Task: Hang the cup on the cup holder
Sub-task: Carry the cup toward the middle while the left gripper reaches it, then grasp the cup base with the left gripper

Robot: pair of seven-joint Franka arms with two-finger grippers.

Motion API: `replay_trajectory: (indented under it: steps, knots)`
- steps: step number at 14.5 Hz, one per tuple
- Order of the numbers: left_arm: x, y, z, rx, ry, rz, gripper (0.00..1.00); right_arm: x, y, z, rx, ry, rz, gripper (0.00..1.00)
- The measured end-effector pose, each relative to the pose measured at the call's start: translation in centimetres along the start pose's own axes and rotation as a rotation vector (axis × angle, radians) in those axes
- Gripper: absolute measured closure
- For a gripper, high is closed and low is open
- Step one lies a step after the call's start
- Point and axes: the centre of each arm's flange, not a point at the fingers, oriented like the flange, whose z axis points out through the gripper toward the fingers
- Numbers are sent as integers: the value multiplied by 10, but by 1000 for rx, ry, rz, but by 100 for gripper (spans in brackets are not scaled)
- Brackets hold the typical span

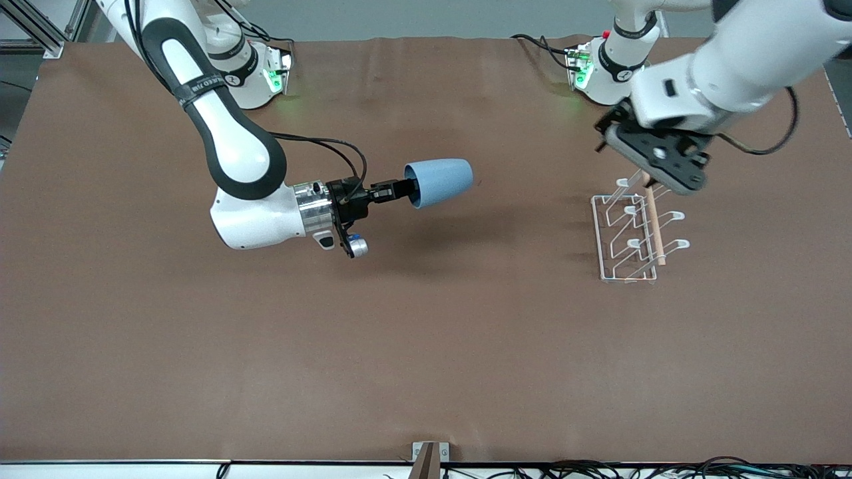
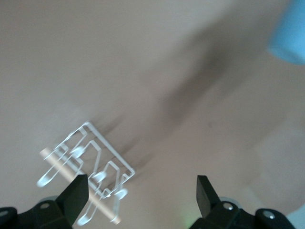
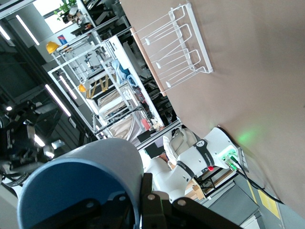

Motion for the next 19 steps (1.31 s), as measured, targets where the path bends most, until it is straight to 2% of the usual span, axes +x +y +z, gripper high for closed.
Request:
replay_trajectory:
  steps: [3,5,11,14,19]
  knots:
    - [26,69,24,-52,-28,131,0,2,7,14,32,-24,-1,96]
    - [41,100,38,-85,-19,189,0,1,9,17,33,-28,2,96]
    - [85,132,94,-141,14,264,0,1,9,18,34,-30,0,96]
    - [98,136,107,-141,56,281,0,2,14,15,33,-27,-5,96]
    - [112,155,126,-83,78,347,0,0,16,18,33,-46,-6,96]
